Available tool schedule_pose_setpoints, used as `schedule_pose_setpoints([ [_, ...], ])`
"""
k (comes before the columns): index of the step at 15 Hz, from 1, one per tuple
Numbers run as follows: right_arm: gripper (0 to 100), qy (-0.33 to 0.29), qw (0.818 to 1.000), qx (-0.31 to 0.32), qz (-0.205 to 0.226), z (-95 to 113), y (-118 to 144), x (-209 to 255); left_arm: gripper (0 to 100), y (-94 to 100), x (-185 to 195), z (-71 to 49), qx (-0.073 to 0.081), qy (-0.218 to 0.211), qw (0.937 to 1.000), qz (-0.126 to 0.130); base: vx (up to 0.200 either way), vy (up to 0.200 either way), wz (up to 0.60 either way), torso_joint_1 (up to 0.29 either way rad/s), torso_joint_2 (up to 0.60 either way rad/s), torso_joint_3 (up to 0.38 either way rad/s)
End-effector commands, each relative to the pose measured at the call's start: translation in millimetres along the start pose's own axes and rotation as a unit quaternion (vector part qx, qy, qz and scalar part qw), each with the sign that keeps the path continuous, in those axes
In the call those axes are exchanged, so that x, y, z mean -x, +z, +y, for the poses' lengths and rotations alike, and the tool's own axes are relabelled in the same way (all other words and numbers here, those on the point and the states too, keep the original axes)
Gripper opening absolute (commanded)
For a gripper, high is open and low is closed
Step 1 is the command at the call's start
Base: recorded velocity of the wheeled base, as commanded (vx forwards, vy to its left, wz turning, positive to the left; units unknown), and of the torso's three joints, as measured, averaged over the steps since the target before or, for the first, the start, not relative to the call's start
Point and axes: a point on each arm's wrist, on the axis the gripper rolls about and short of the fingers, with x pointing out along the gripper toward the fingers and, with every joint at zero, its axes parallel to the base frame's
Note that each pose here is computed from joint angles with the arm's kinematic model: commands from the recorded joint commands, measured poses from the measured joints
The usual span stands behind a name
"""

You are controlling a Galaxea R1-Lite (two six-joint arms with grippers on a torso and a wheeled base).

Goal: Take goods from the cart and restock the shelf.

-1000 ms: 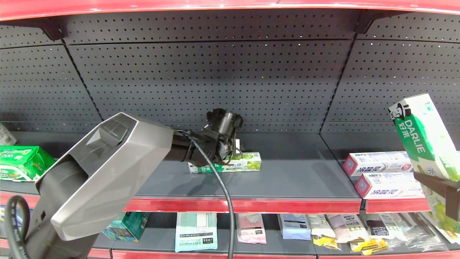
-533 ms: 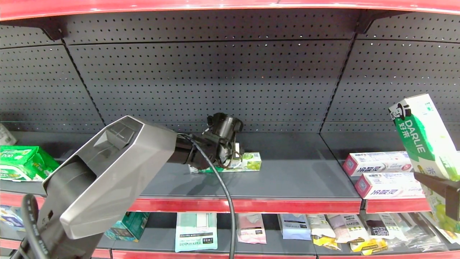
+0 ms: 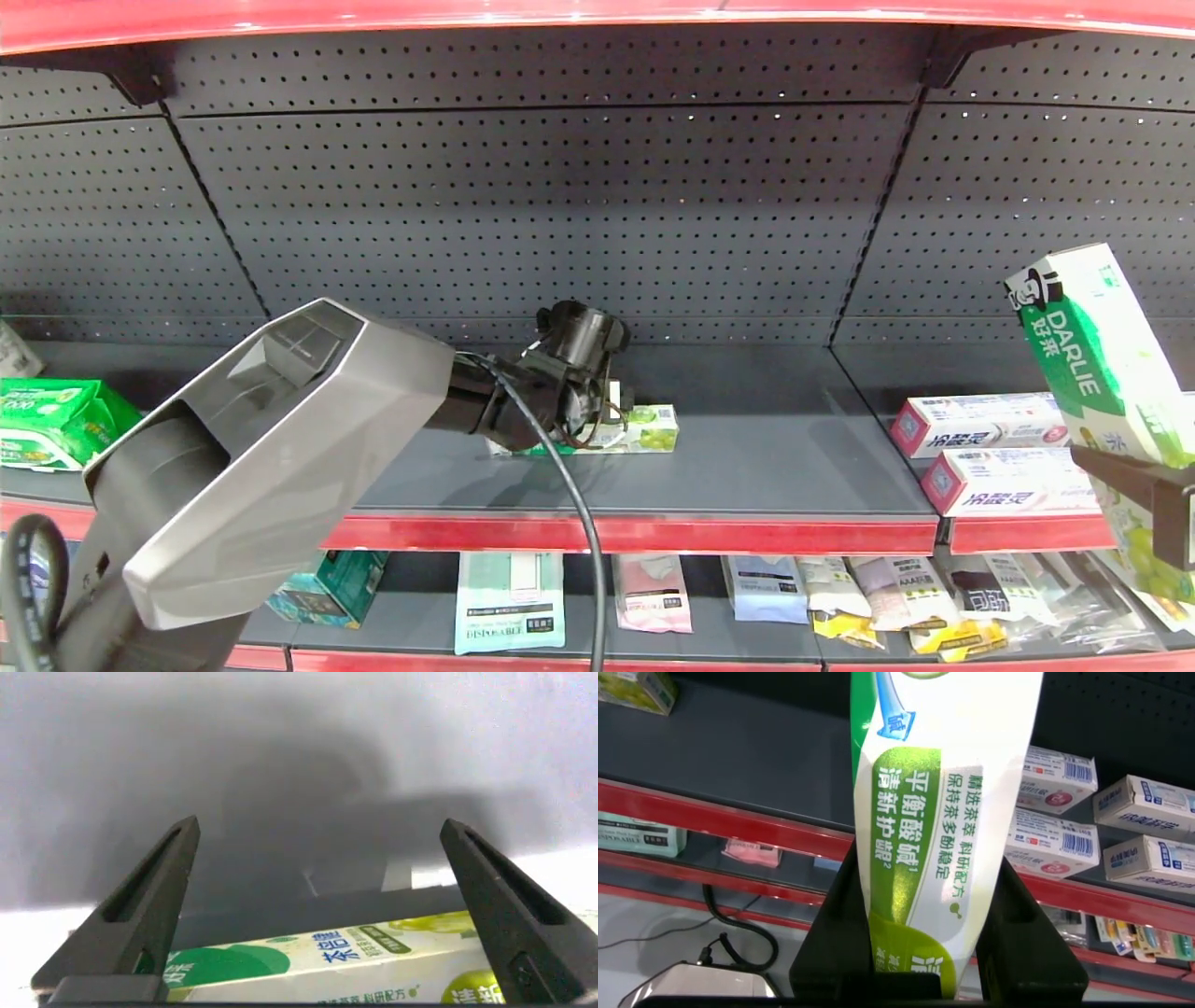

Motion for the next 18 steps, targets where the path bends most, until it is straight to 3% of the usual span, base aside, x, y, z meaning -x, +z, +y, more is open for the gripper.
schedule_pose_setpoints([
  [1, 0, 0.000, 1.000, 0.001, 0.001, 0.1, 0.2, -0.6, 100, -6.2, 9.3, 4.2, -0.004, 0.000, 0.9999, 0.015, 0.000, 0.000, 0.00, 0.000, 0.00, 0.000],
  [5, 0, 0.001, 1.000, 0.001, -0.002, 0.2, 1.5, -0.2, 100, -13.6, 22.5, 6.5, -0.011, 0.002, 0.9995, 0.029, 0.000, 0.000, 0.00, 0.000, 0.00, 0.000],
  [8, 0, 0.001, 1.000, 0.001, -0.002, 0.2, 1.5, -0.2, 100, -18.7, 31.9, 2.0, 0.002, -0.003, 0.9994, 0.035, 0.000, 0.000, 0.00, 0.000, 0.00, 0.000],
  [12, 0, 0.001, 1.000, 0.001, -0.003, 0.1, 1.6, 0.5, 100, -22.9, 39.0, 0.4, -0.001, -0.005, 0.9991, 0.041, 0.000, 0.000, 0.00, 0.000, 0.00, 0.000],
  [18, 0, 0.003, 1.000, 0.001, -0.004, 0.1, 2.0, 0.2, 100, -30.4, 52.4, 7.7, -0.005, -0.007, 0.9989, 0.047, 0.000, 0.000, 0.00, 0.000, 0.00, 0.000],
])
